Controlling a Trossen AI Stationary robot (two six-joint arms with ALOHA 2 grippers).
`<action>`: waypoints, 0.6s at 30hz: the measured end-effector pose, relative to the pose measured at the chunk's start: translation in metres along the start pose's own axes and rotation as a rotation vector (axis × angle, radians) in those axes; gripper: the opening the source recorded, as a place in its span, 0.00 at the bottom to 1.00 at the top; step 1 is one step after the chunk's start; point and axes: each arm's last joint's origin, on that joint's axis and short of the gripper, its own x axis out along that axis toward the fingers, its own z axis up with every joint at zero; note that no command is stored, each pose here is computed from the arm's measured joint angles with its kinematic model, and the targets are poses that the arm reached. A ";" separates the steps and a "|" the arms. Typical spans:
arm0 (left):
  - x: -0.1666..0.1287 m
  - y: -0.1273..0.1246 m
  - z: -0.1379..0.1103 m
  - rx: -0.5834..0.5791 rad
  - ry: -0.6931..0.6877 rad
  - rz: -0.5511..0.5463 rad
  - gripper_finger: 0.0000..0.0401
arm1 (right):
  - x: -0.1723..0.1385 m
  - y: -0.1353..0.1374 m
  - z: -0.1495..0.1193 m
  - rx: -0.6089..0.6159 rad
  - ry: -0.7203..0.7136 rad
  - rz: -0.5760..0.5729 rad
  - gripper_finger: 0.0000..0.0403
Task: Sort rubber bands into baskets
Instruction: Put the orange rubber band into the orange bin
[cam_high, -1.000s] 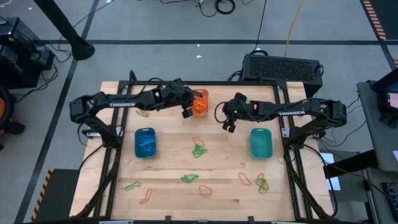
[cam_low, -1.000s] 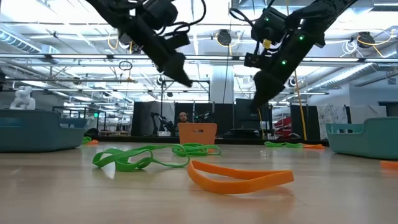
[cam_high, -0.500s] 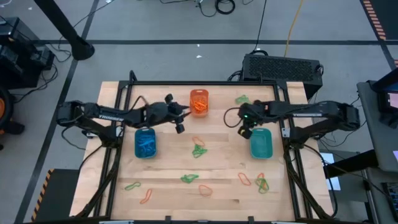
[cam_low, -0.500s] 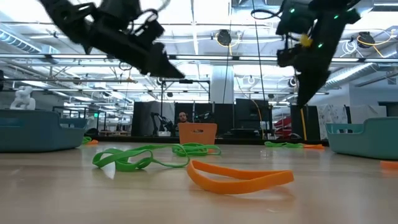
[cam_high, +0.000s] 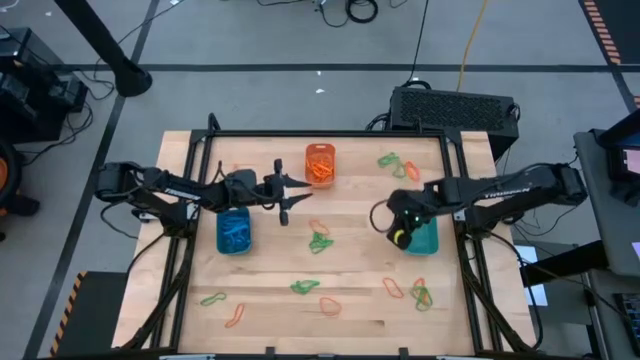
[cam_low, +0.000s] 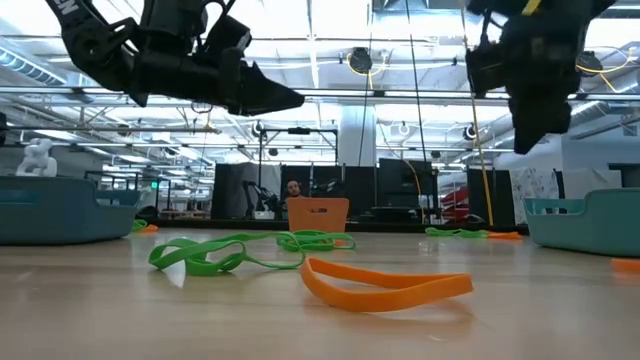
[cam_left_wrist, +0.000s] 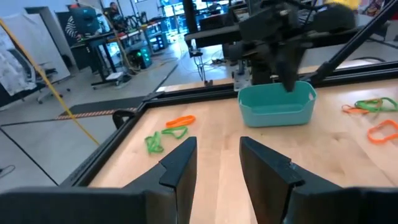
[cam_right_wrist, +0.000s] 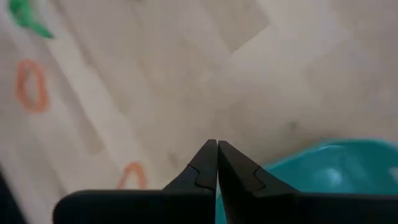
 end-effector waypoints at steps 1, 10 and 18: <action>0.000 0.000 0.000 0.000 0.002 0.000 0.32 | 0.001 0.005 -0.003 0.002 0.011 0.020 0.01; 0.000 0.000 -0.001 -0.001 0.014 -0.006 0.32 | 0.020 0.051 -0.034 -0.086 0.105 0.143 0.01; 0.000 -0.004 -0.001 0.001 0.011 -0.022 0.32 | 0.058 0.071 -0.062 -0.182 0.232 0.052 0.03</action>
